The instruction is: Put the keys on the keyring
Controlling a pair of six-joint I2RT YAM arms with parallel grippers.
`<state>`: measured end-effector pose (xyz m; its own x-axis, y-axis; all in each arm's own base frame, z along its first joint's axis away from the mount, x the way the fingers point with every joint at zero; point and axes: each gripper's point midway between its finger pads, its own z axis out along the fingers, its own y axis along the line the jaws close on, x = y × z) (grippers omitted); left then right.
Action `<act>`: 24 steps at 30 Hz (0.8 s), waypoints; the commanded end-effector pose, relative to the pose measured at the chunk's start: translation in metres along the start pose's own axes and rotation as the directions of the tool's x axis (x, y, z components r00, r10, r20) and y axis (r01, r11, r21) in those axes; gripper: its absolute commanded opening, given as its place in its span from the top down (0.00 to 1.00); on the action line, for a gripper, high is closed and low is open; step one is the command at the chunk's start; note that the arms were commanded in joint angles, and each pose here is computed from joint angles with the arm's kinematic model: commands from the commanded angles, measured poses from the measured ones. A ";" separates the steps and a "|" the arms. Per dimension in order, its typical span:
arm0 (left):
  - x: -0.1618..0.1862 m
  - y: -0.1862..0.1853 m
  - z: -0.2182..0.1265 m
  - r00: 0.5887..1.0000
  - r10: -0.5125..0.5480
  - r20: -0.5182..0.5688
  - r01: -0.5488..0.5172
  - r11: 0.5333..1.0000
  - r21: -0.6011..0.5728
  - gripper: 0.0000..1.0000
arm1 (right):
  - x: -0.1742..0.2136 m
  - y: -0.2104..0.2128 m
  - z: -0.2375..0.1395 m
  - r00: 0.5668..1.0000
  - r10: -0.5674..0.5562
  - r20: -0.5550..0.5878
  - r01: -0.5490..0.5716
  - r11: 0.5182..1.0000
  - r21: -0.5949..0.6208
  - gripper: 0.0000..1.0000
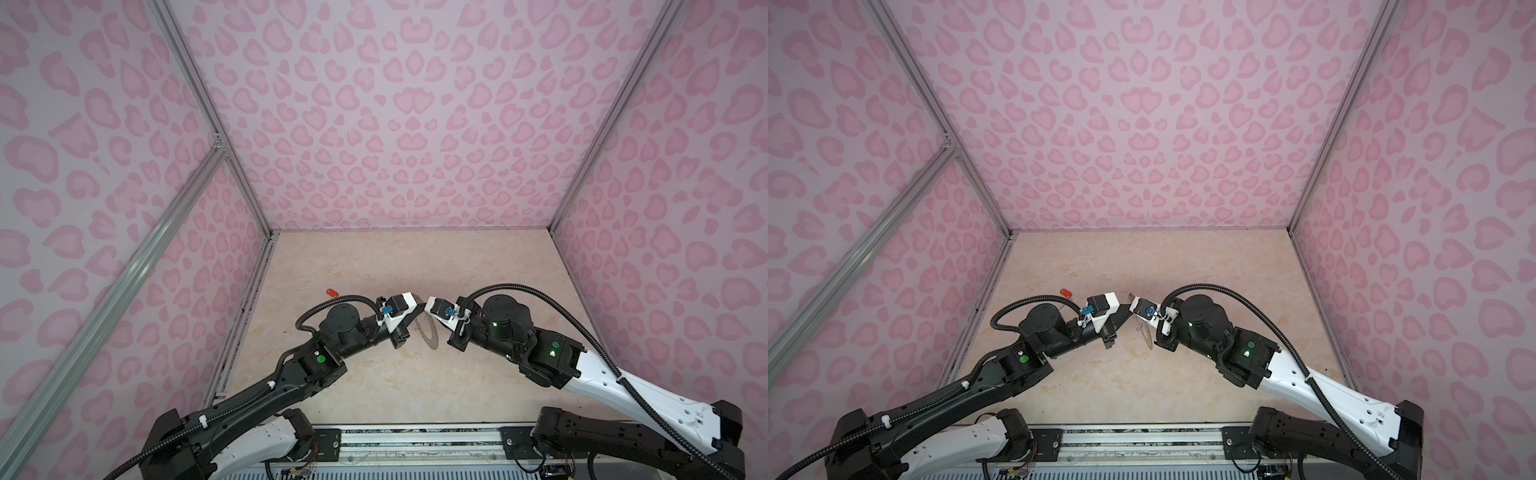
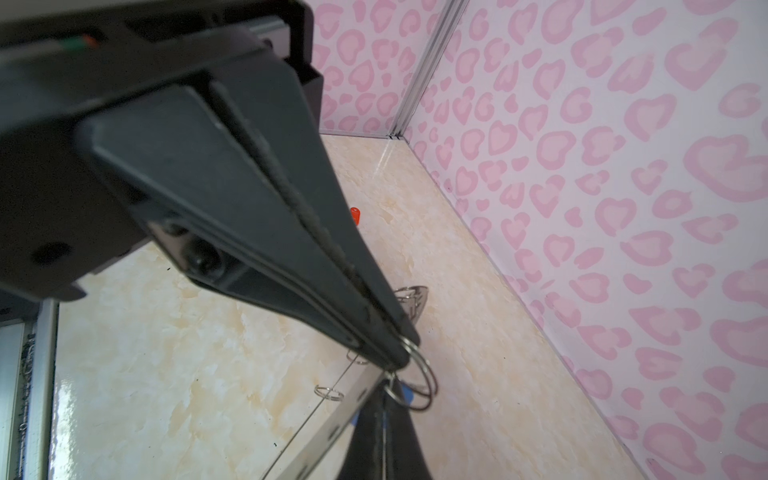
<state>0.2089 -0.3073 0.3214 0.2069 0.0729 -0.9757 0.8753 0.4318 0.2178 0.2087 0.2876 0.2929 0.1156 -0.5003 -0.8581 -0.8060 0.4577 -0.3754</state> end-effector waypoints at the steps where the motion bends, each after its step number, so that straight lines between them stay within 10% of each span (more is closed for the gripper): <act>1: -0.029 0.009 -0.004 0.992 0.033 0.120 -0.028 0.999 -0.044 0.97 | 0.003 0.008 -0.002 1.000 0.006 0.016 -0.006 1.000 -0.027 0.81; 24: -0.036 -0.012 -0.014 0.987 0.008 0.159 -0.021 0.997 0.081 0.97 | -0.006 0.000 -0.028 0.989 0.074 0.125 -0.073 0.997 -0.014 0.70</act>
<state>0.1896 -0.3049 0.3420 0.2541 -0.0272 -0.9668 0.9042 0.3616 0.2275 0.1908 0.2684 0.3097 0.1523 -0.3894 -0.9084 -0.8155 0.4697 -0.3381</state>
